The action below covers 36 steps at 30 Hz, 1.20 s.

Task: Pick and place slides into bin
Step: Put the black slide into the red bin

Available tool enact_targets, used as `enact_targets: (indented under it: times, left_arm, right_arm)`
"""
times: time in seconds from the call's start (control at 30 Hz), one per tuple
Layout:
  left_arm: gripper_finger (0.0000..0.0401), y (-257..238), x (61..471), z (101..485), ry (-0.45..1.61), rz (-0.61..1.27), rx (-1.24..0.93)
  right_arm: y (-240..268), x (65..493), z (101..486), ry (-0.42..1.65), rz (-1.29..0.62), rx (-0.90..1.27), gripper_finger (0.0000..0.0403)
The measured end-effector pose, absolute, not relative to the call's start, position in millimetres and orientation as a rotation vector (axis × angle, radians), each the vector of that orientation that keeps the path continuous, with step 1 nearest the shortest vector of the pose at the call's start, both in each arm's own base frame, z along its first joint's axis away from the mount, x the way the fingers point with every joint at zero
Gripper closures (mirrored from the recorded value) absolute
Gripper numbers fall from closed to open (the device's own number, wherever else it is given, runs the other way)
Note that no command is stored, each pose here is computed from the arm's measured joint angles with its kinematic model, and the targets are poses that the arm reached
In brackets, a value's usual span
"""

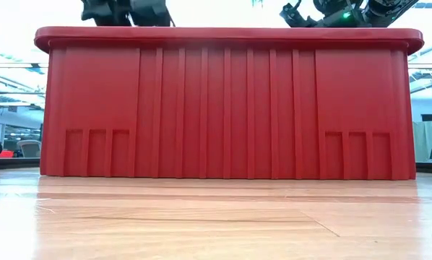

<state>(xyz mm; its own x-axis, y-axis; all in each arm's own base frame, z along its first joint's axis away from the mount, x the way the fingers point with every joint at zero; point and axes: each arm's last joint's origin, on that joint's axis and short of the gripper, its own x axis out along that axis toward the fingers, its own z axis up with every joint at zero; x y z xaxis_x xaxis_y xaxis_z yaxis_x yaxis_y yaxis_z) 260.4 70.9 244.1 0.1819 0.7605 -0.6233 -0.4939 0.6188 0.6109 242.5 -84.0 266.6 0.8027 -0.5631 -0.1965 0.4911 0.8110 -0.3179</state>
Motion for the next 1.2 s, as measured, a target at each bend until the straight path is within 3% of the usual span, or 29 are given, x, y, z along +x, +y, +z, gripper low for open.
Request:
enact_targets:
  times: [0.5, 0.83, 1.2]
  left_arm:
    - [0.016, 119.3, 278.5, 189.0, 1.262, 0.752, 0.191]
    - [0.016, 123.2, 298.8, 185.6, 1.114, 0.682, 0.202]
    - [0.016, 121.4, 298.1, 189.0, 1.109, 0.759, 0.235]
  right_arm:
    - [-83.9, 242.2, 265.0, 0.309, -0.568, -0.265, 0.0238]
    - [-83.8, 242.1, 264.7, 0.312, -0.568, -0.265, 0.0238]
    - [-83.9, 242.1, 264.8, 0.311, -0.569, -0.262, 0.0238]
